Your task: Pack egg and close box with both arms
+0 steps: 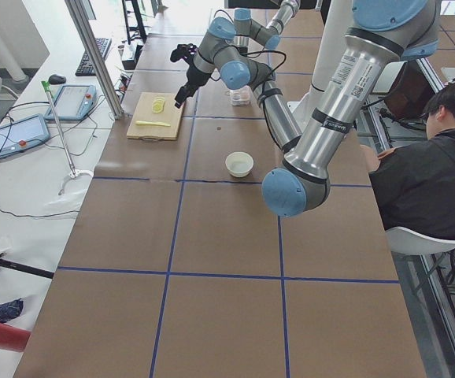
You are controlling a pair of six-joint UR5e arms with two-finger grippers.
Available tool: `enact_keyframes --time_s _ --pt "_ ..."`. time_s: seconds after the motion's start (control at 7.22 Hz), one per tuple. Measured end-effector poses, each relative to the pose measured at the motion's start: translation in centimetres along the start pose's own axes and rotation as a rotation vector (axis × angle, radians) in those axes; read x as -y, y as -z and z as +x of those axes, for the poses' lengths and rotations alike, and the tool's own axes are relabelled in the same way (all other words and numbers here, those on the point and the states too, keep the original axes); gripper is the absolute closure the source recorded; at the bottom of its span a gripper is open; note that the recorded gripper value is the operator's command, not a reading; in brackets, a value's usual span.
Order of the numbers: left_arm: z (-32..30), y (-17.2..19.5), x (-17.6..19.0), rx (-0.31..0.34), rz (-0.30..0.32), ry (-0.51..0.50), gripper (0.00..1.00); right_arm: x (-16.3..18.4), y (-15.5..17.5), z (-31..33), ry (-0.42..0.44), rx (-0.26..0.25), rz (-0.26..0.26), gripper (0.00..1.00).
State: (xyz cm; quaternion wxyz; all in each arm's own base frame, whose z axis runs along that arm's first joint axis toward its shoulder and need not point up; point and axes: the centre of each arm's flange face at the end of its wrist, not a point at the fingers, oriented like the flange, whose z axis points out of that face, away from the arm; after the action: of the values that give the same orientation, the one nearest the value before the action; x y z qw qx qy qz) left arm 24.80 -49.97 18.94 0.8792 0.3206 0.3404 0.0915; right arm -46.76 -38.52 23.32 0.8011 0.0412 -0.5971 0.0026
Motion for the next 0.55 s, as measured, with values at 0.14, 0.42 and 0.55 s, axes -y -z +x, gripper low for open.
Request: enact_keyframes --time_s 0.14,0.42,0.55 --pt "-0.1 -0.3 -0.1 0.003 -0.008 0.002 0.0 0.3 0.5 -0.5 0.001 0.006 0.008 0.0" --pt "-1.3 -1.9 -2.1 -0.017 -0.059 -0.014 0.0 1.9 3.1 -1.0 -0.024 -0.02 0.04 0.0" --pt "-2.3 -2.9 -3.7 -0.032 -0.089 -0.044 0.0 3.2 5.1 -1.1 -0.052 -0.058 0.064 0.0"
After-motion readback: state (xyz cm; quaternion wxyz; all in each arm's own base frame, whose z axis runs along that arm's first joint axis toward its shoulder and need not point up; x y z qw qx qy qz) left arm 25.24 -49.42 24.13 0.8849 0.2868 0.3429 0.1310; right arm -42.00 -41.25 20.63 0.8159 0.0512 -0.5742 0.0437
